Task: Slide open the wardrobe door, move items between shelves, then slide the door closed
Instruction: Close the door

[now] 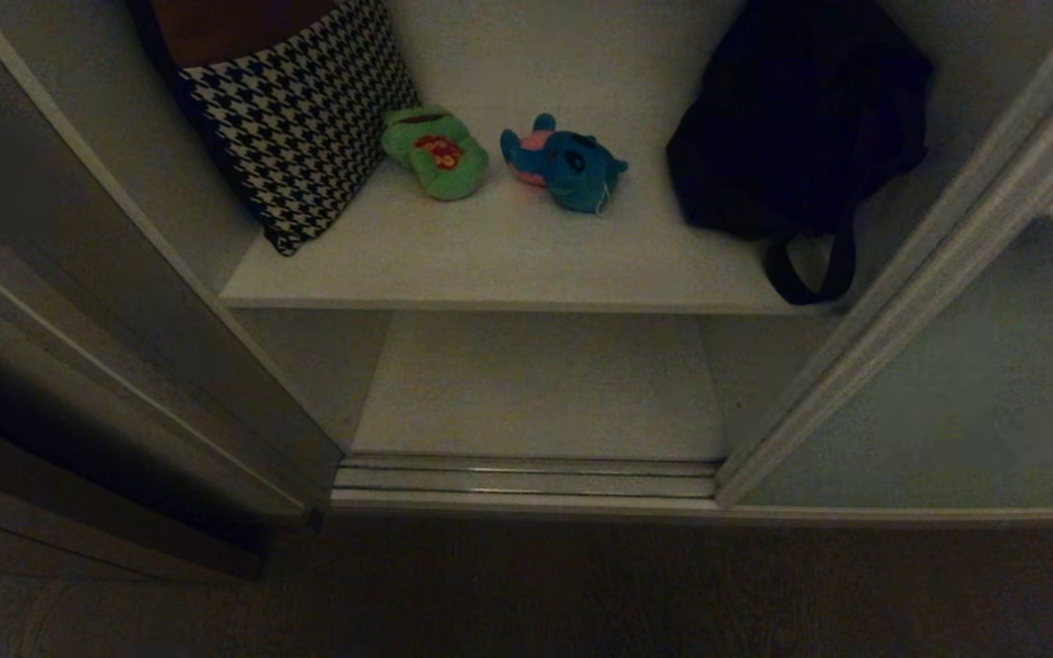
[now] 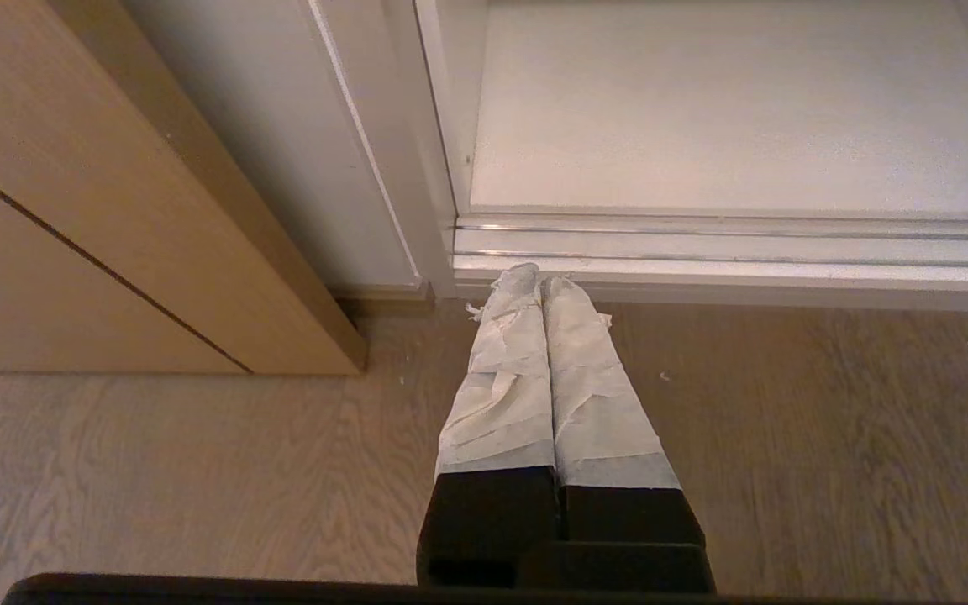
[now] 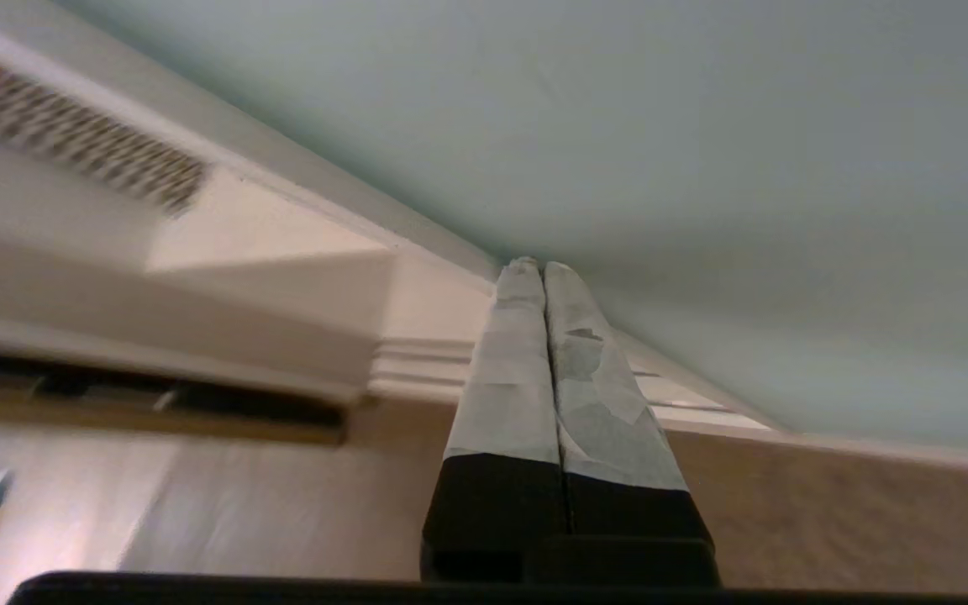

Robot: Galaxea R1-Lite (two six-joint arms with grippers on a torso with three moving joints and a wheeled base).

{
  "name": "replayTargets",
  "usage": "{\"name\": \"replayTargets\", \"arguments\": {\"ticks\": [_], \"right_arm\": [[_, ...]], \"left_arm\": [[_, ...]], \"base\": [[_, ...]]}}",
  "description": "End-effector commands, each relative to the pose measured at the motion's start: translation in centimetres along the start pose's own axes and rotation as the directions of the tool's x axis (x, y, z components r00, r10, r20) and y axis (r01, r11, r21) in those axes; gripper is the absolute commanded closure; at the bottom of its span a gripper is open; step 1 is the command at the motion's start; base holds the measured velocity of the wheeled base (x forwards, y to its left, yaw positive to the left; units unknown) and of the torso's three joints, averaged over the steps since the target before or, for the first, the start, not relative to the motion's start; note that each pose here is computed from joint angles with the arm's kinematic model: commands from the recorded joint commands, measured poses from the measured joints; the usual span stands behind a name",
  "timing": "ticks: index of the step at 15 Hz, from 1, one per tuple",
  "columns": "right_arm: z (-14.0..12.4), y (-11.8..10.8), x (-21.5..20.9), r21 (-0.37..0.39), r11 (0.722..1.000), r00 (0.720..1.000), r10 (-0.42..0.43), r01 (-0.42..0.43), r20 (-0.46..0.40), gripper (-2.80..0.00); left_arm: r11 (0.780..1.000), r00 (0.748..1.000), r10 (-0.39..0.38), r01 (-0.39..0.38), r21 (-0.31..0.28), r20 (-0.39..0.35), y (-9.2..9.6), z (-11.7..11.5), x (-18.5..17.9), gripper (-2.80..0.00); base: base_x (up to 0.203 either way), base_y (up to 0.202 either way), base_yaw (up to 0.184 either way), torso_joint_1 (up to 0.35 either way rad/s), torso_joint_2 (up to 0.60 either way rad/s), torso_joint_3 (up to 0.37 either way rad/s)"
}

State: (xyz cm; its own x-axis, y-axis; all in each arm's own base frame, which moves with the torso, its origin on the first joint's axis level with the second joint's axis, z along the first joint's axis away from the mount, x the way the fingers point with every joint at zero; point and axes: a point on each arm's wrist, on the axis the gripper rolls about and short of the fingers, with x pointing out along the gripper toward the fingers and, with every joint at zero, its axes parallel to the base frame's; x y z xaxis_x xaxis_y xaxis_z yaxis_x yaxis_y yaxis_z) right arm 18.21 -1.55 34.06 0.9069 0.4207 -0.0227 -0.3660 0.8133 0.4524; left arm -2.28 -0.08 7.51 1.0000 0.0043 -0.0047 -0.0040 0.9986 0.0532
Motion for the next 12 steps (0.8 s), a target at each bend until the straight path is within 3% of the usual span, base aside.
{"name": "replayTargets", "arguments": {"ticks": [1,5,9,10,12], "right_arm": [[-0.5,1.9,-0.2,-0.011,0.996,0.996,0.087,-0.088,-0.021,0.0],[-2.9,5.3,-2.2,-0.036,0.964,0.961,0.261,-0.265,-0.092,0.0],[-4.8,6.7,-5.6,-0.107,0.901,0.901,0.402,-0.421,-0.163,0.0],[-5.5,6.6,-6.2,-0.121,0.89,0.892,0.415,-0.439,-0.18,0.0],[-6.0,6.4,-6.8,-0.127,0.896,0.898,0.4,-0.425,-0.183,0.0]], "left_arm": [[1.0,1.0,0.0,0.0,0.0,-0.002,0.0,0.0,0.0,0.0],[1.0,1.0,0.0,0.0,0.0,-0.001,0.0,0.0,0.0,0.0],[1.0,1.0,0.0,0.0,0.0,-0.001,0.0,0.0,0.0,0.0],[1.0,1.0,0.0,0.0,0.0,-0.001,0.0,0.0,0.0,0.0],[1.0,1.0,0.0,0.0,0.0,-0.001,0.0,0.0,0.0,0.0]], "base": [[0.0,0.0,0.0,0.0,0.0,0.0],[0.0,0.0,0.0,0.0,0.0,0.0],[0.0,0.0,0.0,0.0,0.0,0.0],[0.0,0.0,0.0,0.0,0.0,0.0],[0.0,0.0,0.0,0.0,0.0,0.0]]}}
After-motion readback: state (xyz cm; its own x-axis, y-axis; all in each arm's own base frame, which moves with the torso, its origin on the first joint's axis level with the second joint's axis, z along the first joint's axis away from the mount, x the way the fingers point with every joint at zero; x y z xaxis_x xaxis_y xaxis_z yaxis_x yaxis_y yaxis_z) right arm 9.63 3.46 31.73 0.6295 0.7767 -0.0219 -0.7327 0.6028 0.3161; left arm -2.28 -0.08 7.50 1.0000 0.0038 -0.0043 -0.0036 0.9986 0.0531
